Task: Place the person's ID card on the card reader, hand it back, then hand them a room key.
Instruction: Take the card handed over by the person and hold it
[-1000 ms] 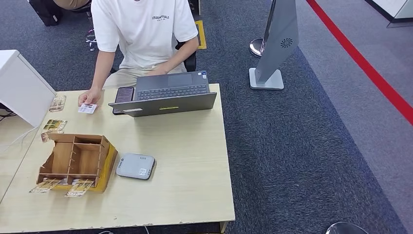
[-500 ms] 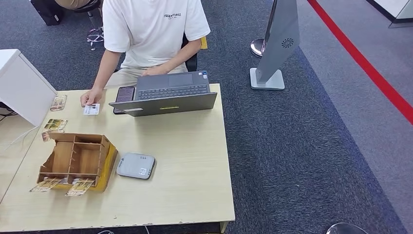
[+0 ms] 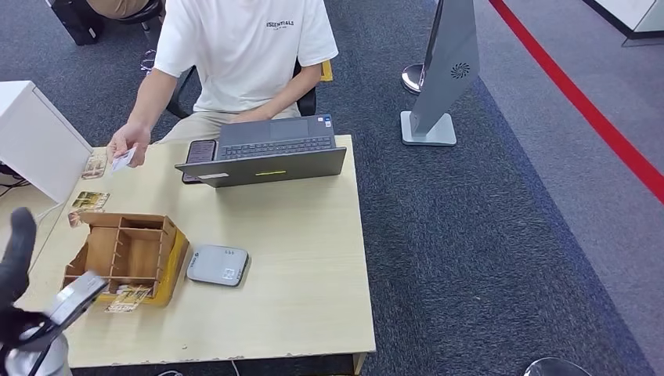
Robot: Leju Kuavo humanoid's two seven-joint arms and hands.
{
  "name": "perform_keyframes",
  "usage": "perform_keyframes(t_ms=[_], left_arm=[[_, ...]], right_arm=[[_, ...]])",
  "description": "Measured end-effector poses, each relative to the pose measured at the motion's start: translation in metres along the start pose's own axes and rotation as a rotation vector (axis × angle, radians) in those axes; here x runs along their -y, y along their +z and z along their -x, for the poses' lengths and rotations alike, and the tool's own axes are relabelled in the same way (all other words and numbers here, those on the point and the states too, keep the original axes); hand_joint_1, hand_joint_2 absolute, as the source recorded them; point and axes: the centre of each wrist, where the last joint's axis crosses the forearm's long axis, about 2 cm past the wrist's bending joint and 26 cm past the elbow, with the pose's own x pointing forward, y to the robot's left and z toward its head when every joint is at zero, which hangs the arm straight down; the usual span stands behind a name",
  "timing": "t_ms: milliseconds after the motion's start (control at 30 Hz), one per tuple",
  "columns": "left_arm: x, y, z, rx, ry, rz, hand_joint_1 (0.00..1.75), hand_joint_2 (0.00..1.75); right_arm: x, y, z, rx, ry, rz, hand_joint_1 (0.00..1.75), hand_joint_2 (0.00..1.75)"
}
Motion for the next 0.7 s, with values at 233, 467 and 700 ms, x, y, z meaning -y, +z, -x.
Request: perform_keyframes(t_ms=[233, 467, 700], left_arm=[[0.074, -0.028, 0.056, -0.016, -0.245, 0.283, 0.0, 1.75], [0.109, -0.04, 0.07, -0.051, -0.27, 0.402, 0.0, 1.75], [0.118, -0.033, 0.071, -0.059, -0.25, 0.454, 1.31, 1.75]], right_arm=[[-0.004, 0.0, -0.013, -0.012, 0.025, -0.01, 0.0, 0.0], [-0.007, 0.0, -0.018, -0.019, 0.024, -0.011, 0.0, 0.0], [-0.008, 0.001, -0.018, -0.02, 0.026, -0.012, 0.0, 0.0]])
